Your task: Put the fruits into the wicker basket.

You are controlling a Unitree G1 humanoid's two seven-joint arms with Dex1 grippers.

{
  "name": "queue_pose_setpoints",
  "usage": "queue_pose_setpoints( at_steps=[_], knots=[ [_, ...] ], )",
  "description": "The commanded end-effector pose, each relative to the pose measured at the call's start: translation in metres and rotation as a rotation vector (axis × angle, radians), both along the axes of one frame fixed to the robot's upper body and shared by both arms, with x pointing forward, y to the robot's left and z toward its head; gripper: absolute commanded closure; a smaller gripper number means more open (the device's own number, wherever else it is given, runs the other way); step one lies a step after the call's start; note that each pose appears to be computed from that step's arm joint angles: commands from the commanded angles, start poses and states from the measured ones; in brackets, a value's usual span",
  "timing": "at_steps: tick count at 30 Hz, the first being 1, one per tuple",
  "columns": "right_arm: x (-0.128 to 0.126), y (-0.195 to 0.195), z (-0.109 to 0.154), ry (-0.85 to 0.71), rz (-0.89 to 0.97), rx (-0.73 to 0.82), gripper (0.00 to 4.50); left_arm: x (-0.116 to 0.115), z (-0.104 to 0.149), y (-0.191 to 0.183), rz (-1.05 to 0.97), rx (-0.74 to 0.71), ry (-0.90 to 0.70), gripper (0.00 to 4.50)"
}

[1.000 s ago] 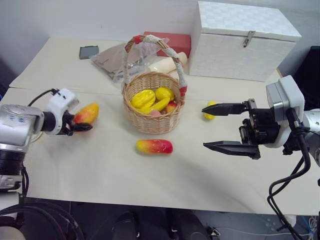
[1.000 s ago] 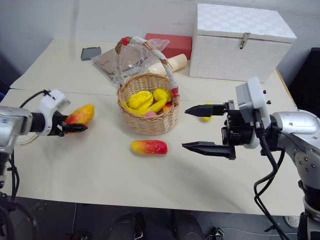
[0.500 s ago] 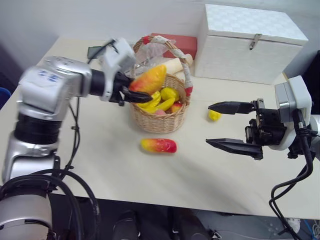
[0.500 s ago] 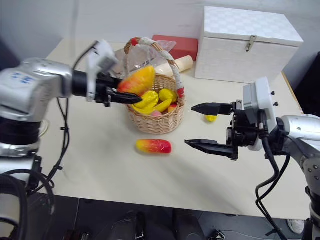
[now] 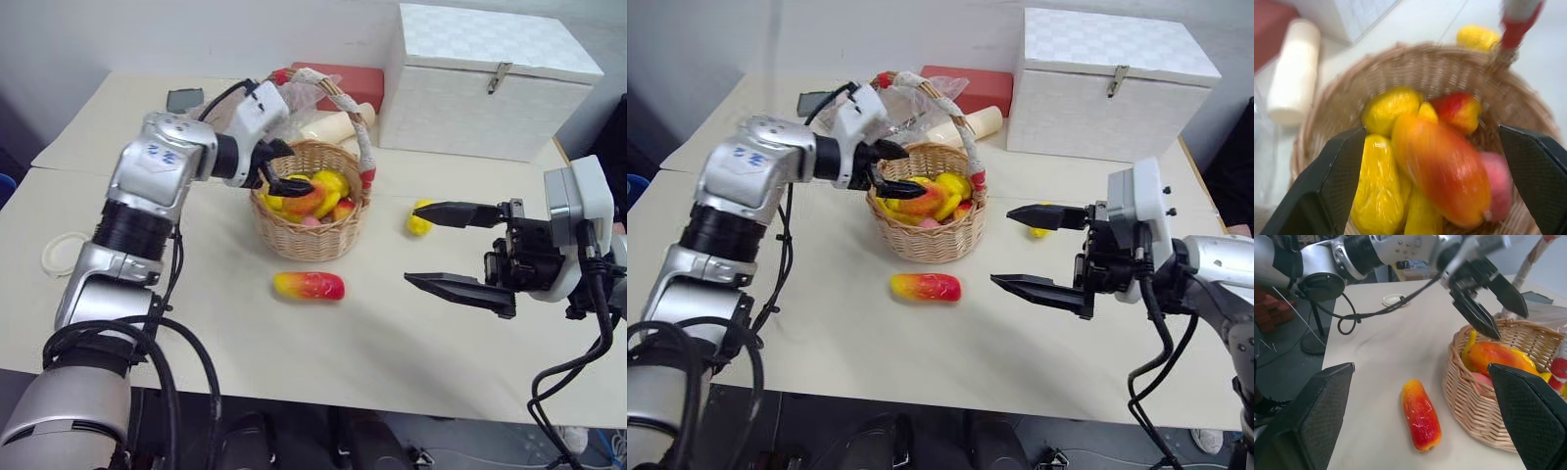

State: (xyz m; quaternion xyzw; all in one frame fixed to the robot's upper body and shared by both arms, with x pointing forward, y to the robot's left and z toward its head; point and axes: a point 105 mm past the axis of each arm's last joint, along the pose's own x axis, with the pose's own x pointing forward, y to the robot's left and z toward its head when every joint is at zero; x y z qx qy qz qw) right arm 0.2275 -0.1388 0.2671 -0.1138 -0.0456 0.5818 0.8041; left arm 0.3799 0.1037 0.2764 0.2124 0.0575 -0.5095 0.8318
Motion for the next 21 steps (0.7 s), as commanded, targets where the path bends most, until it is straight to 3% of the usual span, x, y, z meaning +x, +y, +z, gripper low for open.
queue_pose_setpoints(
  at_steps=[1,3,6,14,21],
  knots=[
    [-0.005,-0.005,0.003,-0.010,-0.007,-0.017,0.00,-0.059,0.015,0.009,-0.304,0.016,-0.093,0.03],
    [-0.008,-0.007,-0.002,0.011,-0.008,-0.034,0.00,-0.087,-0.006,0.019,-0.431,0.139,-0.046,0.03],
    [-0.014,-0.008,-0.008,0.045,0.004,-0.050,0.00,-0.079,-0.047,0.029,-0.412,0.358,-0.082,0.03],
    [-0.025,-0.004,-0.010,0.066,0.003,-0.033,0.00,-0.061,-0.101,0.006,-0.473,0.461,-0.102,0.03],
    [-0.027,-0.002,-0.010,0.063,-0.027,-0.024,0.00,-0.049,-0.128,-0.010,-0.482,0.481,-0.065,0.03]
  ],
)
